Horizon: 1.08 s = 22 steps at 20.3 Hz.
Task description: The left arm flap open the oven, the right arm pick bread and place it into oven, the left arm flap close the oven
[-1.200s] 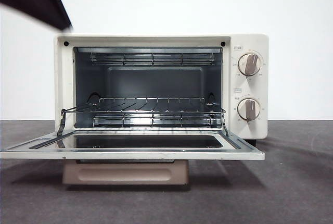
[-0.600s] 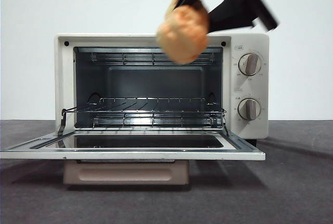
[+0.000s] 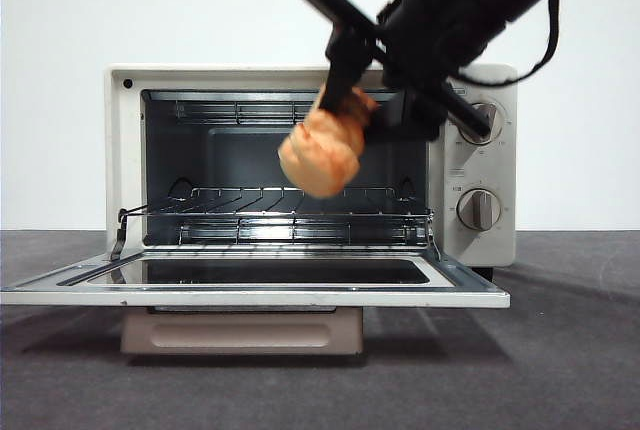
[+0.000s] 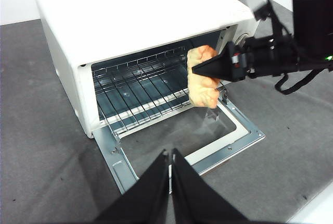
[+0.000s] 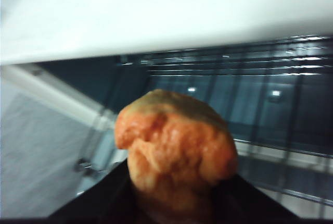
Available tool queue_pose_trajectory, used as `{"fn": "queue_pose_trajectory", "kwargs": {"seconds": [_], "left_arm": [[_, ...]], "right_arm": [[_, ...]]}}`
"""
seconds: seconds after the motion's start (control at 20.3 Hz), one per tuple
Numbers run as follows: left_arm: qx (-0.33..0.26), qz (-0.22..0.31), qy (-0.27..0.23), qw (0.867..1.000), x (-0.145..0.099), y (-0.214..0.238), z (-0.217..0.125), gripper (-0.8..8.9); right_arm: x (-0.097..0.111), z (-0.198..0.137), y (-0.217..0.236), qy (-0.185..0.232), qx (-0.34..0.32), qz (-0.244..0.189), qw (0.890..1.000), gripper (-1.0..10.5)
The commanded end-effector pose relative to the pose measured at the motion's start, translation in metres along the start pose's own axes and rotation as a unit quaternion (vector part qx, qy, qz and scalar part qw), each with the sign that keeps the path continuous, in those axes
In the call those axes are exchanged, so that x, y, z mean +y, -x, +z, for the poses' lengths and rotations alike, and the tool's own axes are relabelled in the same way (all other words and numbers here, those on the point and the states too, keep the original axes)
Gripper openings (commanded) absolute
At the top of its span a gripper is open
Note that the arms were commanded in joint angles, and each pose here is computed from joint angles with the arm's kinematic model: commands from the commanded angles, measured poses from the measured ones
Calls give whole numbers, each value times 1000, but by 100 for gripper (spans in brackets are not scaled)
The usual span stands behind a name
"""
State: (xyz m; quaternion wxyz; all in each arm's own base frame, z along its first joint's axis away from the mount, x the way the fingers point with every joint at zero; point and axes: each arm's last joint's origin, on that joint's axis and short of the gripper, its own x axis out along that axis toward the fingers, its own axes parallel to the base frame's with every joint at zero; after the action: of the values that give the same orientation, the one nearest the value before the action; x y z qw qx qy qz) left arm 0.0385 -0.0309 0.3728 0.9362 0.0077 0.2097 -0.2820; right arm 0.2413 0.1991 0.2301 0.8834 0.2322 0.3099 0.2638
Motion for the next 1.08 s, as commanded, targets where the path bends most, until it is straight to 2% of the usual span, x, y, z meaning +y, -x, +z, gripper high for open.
{"fn": "queue_pose_trajectory", "kwargs": {"seconds": [0.05, 0.34, 0.69, 0.89, 1.08], "left_arm": [[-14, -3, -3, 1000, 0, 4, 5, 10], [-14, -2, -16, 1000, 0, 4, 5, 10], [-14, -2, -22, 1000, 0, 4, 5, 10], [-14, -2, -26, 1000, 0, 4, 5, 10], [-14, -2, -26, 1000, 0, 4, 5, 10]], "right_arm": [[3, 4, -11, -8, -16, -12, 1000, 153], [2, 6, -21, -8, -42, -25, 999, 153], [-3, 5, -25, -18, -66, -62, 996, 153], [-3, 5, -25, -18, -68, -64, 996, 154], [-3, 4, -26, -17, -66, -65, 996, 224]]}}
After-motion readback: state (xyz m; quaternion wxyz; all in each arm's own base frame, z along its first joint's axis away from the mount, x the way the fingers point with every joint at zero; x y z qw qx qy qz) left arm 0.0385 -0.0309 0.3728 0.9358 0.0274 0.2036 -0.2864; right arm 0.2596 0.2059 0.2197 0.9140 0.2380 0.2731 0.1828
